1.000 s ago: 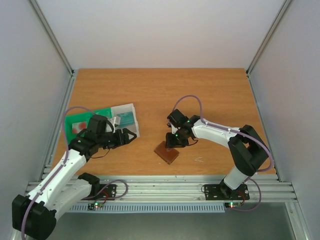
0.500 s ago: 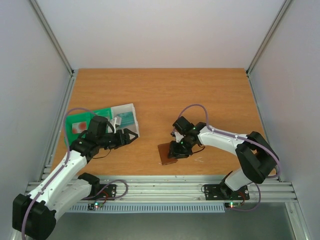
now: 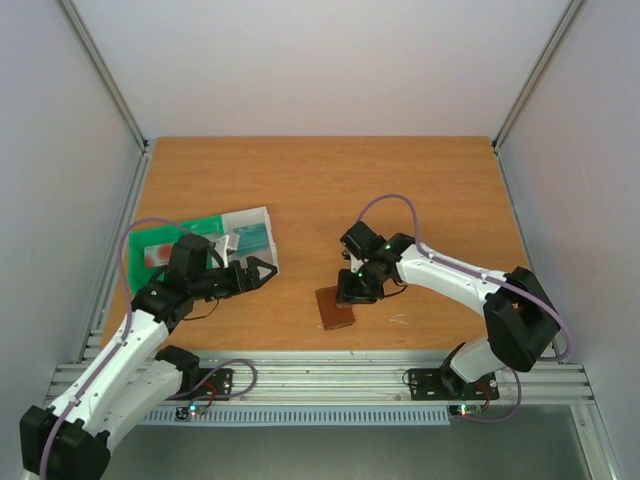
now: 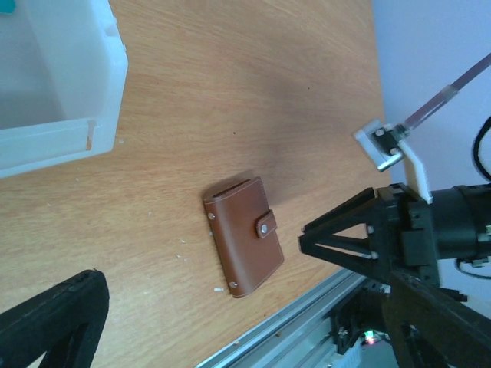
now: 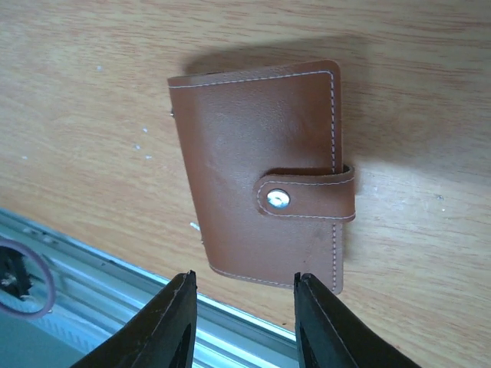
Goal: Take the credit cards out of the card holder
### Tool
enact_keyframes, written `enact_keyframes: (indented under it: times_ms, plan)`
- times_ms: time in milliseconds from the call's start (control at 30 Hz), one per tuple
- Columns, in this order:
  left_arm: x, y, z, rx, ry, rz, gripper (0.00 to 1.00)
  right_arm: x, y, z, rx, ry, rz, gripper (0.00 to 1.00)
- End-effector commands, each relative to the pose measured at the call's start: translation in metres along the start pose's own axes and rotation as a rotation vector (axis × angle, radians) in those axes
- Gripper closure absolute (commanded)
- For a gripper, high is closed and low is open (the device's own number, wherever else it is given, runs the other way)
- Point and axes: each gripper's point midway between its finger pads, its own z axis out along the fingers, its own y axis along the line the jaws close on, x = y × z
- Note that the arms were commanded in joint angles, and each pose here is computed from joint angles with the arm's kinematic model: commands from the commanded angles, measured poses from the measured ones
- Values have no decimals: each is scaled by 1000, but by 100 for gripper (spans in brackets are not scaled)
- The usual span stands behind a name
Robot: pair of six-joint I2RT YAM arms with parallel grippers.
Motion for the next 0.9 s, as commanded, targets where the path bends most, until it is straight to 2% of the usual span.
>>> enact_keyframes:
  times_ms: [0, 500, 667, 767, 867]
  plan:
    - [-5, -15, -10, 34, -23, 57, 1, -6, 4, 5, 64, -17, 7, 64]
    - [-6, -21, -31, 0, -71, 123, 1, -21, -13, 42, 371, -83, -120, 65]
    - [-6, -25, -36, 10, -87, 136, 1, -19, -23, 56, 483, -64, -189, 65]
    - [-7, -25, -39, -5, -86, 143, 1, -15, -27, 60, 538, -72, -223, 69]
    - [-7, -22, -40, -22, -91, 149, 1, -15, -29, 61, 564, -83, -236, 77]
